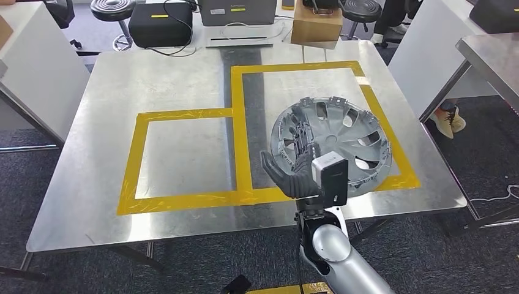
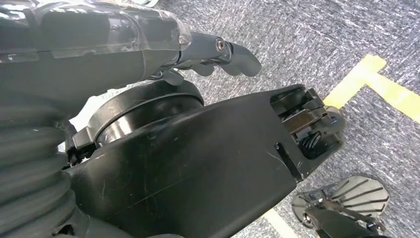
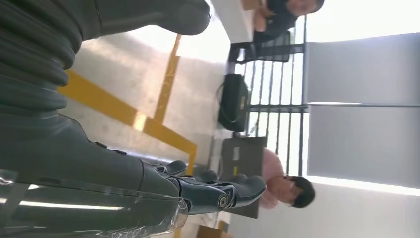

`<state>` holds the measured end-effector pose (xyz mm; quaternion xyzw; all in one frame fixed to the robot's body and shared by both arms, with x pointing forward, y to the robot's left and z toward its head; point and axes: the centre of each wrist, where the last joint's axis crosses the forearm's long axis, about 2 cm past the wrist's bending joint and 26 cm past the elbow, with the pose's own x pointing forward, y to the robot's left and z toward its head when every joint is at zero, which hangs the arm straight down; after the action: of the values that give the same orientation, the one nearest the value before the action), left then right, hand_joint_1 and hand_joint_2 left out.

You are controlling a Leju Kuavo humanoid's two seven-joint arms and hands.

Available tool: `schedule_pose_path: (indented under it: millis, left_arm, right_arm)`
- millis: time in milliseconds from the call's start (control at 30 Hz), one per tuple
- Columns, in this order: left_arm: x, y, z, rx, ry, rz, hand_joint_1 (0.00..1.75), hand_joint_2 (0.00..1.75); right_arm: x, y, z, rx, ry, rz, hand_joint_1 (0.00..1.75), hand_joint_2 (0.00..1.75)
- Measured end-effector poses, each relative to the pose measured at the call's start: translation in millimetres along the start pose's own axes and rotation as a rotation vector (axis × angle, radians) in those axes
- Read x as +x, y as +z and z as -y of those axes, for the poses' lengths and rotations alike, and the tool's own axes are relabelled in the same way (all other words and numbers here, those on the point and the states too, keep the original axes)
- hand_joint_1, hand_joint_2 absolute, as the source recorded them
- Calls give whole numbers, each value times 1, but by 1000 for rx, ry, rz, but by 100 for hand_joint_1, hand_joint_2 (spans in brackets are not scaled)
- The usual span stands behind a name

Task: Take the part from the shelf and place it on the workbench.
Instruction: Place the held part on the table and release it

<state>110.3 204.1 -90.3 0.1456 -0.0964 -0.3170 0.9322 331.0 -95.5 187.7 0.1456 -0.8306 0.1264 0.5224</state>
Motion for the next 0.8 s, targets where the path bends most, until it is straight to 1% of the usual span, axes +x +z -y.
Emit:
schedule_pose_path:
  millis: [133, 233, 367, 500, 633, 700, 800]
  left_arm:
    - [0, 0, 0, 0, 3, -1, 0, 175]
    - [-1, 0, -1, 2, 15, -7, 0, 175]
    - [-3, -2, -3, 12, 36, -18, 0, 175]
    - [-7, -2, -2, 17, 54, -33, 0, 175]
    - [-12, -2, 0, 23, 88, -56, 0, 0]
    - [-12, -2, 0, 18, 111, -66, 0, 0]
    - [-13, -3, 0, -4, 150, -84, 0, 0]
  right_arm:
    - [31, 0, -4, -11, -103, 120, 0, 175]
    - [47, 4, -4, -6, -177, 194, 0, 175]
    - [65, 24, 3, -26, -235, 266, 0, 175]
    - [92, 51, 21, -79, -304, 370, 0, 175]
    - [131, 75, 45, -136, -394, 551, 0, 175]
    - [150, 87, 56, -161, -410, 632, 0, 175]
    - [173, 106, 69, -206, -398, 715, 0, 175]
